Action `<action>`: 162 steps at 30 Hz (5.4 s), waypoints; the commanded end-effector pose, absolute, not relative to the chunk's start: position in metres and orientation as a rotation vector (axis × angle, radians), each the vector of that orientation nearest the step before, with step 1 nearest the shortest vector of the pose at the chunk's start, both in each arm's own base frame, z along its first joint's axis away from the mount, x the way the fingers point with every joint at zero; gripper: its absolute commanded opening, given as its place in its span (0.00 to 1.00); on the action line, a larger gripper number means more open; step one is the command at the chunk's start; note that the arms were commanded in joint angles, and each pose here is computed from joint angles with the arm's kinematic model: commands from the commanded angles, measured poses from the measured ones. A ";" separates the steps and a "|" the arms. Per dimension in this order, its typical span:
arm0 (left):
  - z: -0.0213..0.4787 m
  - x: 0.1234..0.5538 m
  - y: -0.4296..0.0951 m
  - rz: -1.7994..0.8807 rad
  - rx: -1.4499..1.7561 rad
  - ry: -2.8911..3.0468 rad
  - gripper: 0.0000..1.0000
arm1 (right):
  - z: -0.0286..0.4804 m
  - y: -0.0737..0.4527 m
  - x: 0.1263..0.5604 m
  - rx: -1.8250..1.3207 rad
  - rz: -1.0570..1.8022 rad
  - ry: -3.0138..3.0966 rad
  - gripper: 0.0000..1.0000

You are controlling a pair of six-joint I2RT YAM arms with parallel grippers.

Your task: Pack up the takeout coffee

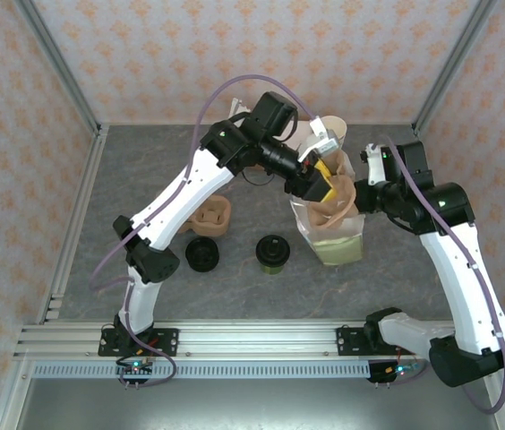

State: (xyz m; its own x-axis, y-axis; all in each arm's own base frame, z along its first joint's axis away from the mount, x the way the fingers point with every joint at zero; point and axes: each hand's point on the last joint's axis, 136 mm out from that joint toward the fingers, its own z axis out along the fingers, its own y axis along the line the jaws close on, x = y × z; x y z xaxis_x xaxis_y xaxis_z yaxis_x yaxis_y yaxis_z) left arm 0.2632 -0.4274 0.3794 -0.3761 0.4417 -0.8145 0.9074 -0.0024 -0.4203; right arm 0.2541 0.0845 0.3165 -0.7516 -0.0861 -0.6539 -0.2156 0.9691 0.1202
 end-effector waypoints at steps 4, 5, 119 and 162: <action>0.369 0.266 -0.424 -1.371 1.430 1.831 0.47 | 0.327 0.086 0.251 -0.245 0.265 2.364 0.00; 0.365 0.268 -0.423 -1.365 1.428 1.843 0.47 | 0.327 0.086 0.250 -0.248 0.265 2.365 0.00; 0.169 0.296 -0.477 -0.453 1.799 2.015 0.46 | 0.286 0.050 0.269 0.163 0.371 2.390 0.00; 0.122 0.297 -0.501 -0.547 1.778 2.075 0.50 | 0.279 0.047 0.266 0.187 0.358 2.394 0.00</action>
